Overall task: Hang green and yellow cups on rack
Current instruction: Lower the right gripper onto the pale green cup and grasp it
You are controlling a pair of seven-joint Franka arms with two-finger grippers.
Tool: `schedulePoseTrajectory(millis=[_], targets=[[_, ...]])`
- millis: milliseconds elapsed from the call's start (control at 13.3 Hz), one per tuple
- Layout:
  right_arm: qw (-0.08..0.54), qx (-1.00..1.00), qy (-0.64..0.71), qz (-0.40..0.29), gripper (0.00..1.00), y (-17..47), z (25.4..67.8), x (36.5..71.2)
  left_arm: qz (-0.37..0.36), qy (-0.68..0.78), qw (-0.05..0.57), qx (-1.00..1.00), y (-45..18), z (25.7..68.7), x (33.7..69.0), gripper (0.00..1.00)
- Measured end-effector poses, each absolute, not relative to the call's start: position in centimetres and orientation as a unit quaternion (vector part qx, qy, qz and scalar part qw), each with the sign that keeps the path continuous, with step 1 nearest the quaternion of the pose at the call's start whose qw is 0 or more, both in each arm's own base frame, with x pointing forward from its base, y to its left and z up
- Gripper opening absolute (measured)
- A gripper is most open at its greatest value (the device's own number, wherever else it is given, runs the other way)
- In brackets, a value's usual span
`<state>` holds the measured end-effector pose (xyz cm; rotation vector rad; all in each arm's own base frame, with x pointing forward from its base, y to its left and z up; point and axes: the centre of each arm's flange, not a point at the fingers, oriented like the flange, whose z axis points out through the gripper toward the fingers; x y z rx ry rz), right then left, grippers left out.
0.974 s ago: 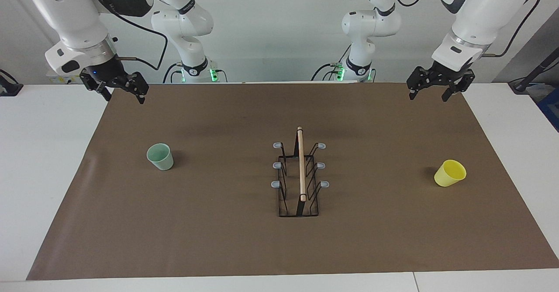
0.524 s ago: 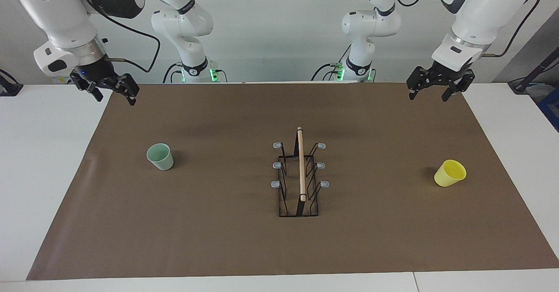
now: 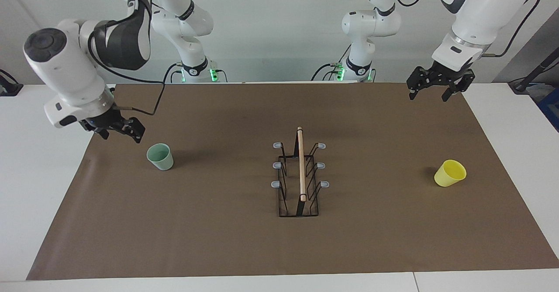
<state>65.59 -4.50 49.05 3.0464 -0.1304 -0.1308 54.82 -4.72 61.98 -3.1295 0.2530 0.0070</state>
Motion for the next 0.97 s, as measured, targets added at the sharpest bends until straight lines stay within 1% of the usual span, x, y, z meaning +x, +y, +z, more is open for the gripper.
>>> schedulePoseTrajectory(millis=[150,300,524,674,824,974], targets=[[0.078,0.995,0.007,-0.058,1.0,-2.5,46.1,67.6,0.002,0.081,0.001,-0.997,-4.7,62.0,54.8,1.0],[0.113,0.987,0.083,-0.079,1.0,1.4,44.0,68.1,0.002,0.081,0.001,-0.997,-4.7,62.0,54.8,1.0],[0.179,0.942,0.242,-0.15,1.0,7.9,40.9,66.3,0.002,0.081,0.001,-0.997,-4.7,62.0,54.8,1.0],[0.208,0.899,0.334,-0.194,1.0,10.4,38.5,64.9,0.002,0.081,0.001,-0.997,-4.7,62.0,54.8,1.0],[0.208,0.865,0.398,-0.223,1.0,10.6,37.4,64.1,0.002,0.081,0.001,-0.997,-4.7,62.0,54.8,1.0],[0.201,0.847,0.428,-0.243,1.0,10.0,36.9,63.4,0.002,0.081,0.001,-0.997,-4.7,62.0,54.8,1.0]])
